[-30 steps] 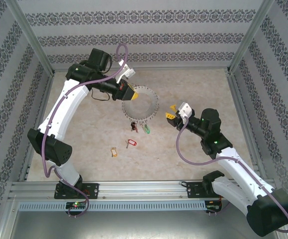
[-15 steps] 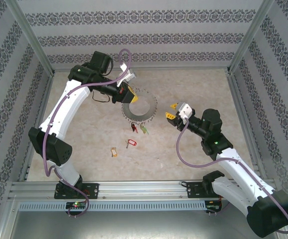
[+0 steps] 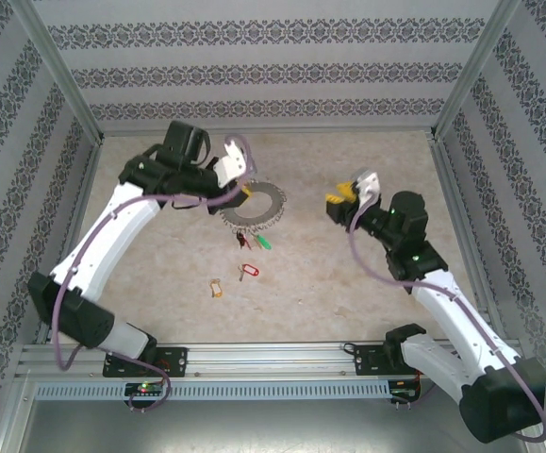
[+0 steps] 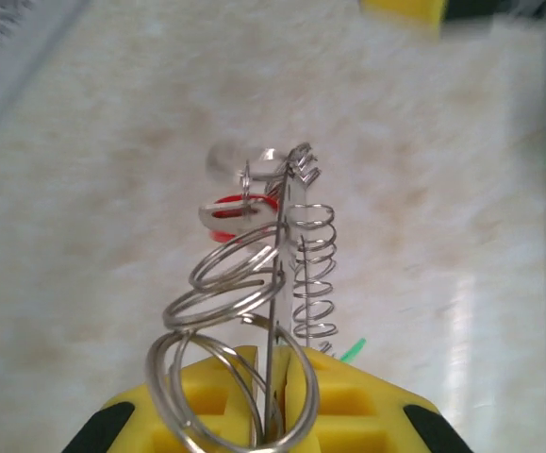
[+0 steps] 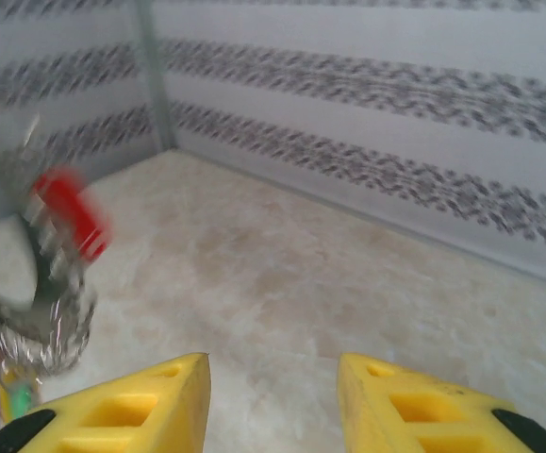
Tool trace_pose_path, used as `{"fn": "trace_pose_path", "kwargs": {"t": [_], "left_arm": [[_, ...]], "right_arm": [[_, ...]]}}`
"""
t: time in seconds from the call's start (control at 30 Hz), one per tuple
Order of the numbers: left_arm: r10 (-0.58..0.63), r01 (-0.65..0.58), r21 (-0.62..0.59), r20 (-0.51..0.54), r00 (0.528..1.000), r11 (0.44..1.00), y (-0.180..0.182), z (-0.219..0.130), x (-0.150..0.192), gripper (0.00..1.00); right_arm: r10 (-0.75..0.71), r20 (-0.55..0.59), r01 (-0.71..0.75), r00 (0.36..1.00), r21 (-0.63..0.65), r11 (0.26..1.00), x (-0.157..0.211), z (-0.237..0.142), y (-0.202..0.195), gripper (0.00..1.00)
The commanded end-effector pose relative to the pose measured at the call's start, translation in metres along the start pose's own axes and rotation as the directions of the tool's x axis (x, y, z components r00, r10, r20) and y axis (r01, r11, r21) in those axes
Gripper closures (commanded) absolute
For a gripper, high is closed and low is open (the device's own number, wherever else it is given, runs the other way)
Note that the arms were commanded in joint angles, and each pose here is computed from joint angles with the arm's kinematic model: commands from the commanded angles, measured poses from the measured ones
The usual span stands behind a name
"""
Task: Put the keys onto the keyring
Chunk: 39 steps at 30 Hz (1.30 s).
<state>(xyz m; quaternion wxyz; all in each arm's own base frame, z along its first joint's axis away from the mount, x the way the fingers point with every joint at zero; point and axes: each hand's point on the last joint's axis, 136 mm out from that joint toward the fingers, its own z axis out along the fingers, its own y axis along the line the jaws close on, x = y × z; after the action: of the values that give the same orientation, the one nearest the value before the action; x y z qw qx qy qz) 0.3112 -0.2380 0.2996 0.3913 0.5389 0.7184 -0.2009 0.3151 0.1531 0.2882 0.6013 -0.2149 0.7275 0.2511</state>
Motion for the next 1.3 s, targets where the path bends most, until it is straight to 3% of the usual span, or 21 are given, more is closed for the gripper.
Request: {"fn": "trace_pose_path", "kwargs": {"t": [0.0,0.07,0.13,0.2,0.27,0.37,0.53,0.67,0.8,1.03,1.27], "left_arm": [[0.397,-0.372,-0.477,-0.052,0.916,0.796,0.064,-0.023,-0.038,1.00],[0.512,-0.520,-0.568,-0.191,0.837,0.638,0.077,-0.023,-0.042,1.00],[0.591,-0.651,-0.581,-0.327,0.737,0.489,0.084,-0.016,-0.042,1.00],[0.650,-0.727,-0.561,-0.388,0.654,0.396,0.083,-0.005,-0.043,1.00],[0.665,-0.740,-0.566,-0.400,0.631,0.362,0.083,0.002,-0.043,1.00],[0.671,-0.733,-0.586,-0.392,0.629,0.346,0.080,0.004,-0.044,1.00],[0.687,-0.731,-0.580,-0.367,0.628,0.358,0.070,0.006,-0.044,1.00],[0.696,-0.728,-0.581,-0.349,0.628,0.365,0.063,0.005,-0.044,1.00],[0.700,-0.720,-0.583,-0.329,0.633,0.377,0.058,0.003,-0.043,1.00],[0.704,-0.709,-0.597,-0.314,0.637,0.376,0.052,0.002,-0.047,0.99],[0.714,-0.717,-0.588,-0.311,0.627,0.374,0.048,0.007,-0.048,0.98]], "right_arm": [[0.329,-0.003,-0.329,0.944,0.027,0.944,-0.017,0.001,-0.015,0.59],[0.419,-0.027,-0.418,0.908,0.029,0.908,-0.019,0.005,-0.017,0.59],[0.539,-0.065,-0.535,0.840,0.068,0.842,-0.014,0.012,-0.023,0.59],[0.651,-0.133,-0.651,0.748,0.049,0.758,-0.012,0.022,-0.019,0.60],[0.745,-0.212,-0.758,0.632,0.028,0.651,-0.013,0.034,-0.011,0.60],[0.838,-0.272,-0.864,0.473,0.043,0.502,-0.013,0.047,-0.004,0.59],[0.879,-0.268,-0.908,0.394,0.034,0.417,-0.020,0.064,0.022,0.48],[0.918,-0.267,-0.947,0.293,0.049,0.317,-0.026,0.078,0.036,0.44],[0.928,-0.280,-0.965,0.246,0.014,0.260,-0.037,0.094,0.048,0.42],[0.943,-0.296,-0.982,0.152,0.064,0.178,-0.031,0.115,0.059,0.40],[0.931,-0.332,-0.985,0.149,0.030,0.168,-0.042,0.132,0.075,0.41]]}}
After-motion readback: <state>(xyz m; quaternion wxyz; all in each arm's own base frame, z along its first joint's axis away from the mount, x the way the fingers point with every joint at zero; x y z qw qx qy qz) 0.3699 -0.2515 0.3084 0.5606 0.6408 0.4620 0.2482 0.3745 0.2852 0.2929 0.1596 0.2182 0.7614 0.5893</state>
